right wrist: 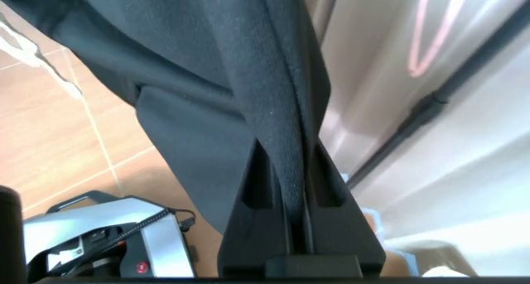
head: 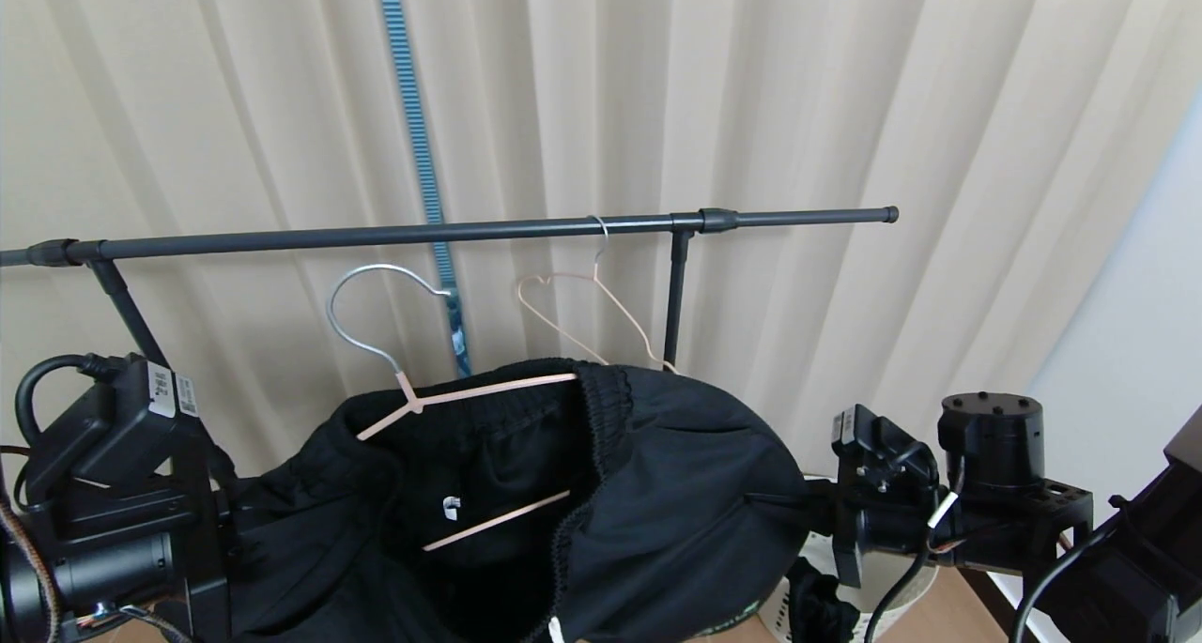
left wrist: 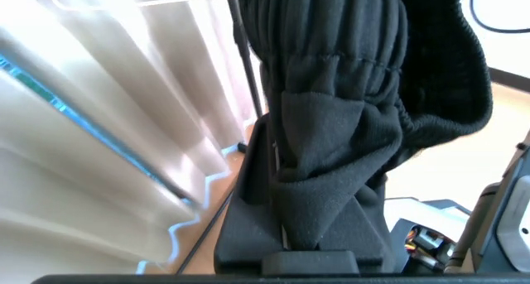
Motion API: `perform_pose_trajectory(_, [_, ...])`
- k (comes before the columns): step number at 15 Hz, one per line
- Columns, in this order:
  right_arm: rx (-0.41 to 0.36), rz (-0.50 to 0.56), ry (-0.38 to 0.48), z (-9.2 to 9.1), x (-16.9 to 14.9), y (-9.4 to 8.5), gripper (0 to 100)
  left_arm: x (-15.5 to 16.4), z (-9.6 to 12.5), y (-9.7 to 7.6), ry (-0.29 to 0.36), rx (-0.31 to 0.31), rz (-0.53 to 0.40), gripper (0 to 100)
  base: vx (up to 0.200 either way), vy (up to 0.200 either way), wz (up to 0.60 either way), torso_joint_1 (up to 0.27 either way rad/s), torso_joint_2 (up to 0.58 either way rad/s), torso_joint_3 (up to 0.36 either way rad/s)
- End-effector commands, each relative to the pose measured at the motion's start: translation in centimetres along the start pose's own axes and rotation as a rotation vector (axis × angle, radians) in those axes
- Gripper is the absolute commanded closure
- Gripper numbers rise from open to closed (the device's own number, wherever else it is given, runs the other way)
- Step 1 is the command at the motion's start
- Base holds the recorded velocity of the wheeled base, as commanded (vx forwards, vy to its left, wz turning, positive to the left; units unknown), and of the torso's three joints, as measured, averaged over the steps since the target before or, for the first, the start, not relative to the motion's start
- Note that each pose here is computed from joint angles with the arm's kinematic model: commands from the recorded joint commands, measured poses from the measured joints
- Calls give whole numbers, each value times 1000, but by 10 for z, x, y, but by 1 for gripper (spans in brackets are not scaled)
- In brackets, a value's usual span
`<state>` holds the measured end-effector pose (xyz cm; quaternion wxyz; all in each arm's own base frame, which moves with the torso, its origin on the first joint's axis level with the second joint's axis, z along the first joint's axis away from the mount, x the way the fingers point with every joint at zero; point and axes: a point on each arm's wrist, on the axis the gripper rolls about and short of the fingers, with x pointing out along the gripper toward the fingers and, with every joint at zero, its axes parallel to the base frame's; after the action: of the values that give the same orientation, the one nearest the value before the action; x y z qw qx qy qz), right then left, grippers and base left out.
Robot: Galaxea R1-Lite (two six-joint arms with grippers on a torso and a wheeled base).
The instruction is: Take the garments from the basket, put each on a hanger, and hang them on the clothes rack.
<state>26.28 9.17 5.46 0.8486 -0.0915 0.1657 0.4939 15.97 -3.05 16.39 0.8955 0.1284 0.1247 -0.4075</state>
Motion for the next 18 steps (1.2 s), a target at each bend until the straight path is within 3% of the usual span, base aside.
perform_pose_trajectory(1, [-1, -7, -4, 1, -1, -2, 100, -1, -1, 2, 3, -7, 11, 100, 0, 0, 0, 0, 0, 0])
perform_pose_trajectory(8, [6, -34, -7, 0, -4, -10, 100, -5, 0, 8, -4, -12, 42, 100, 0, 0, 0, 0, 0, 0])
perform_pose_trajectory(13, [-3, -53, 16, 0, -1, -2, 100, 0, -2, 12, 11, -25, 37, 100, 0, 0, 0, 0, 0, 0])
perform_pose_trajectory(14, [-5, -51, 22, -1, -2, 1, 0, 0, -2, 12, 13, -27, 36, 100, 0, 0, 0, 0, 0, 0])
perform_pose_trajectory(18, [-48, -39, -12, 9, -6, 11, 0, 2, -3, 15, 20, -36, 40, 100, 0, 0, 0, 0, 0, 0])
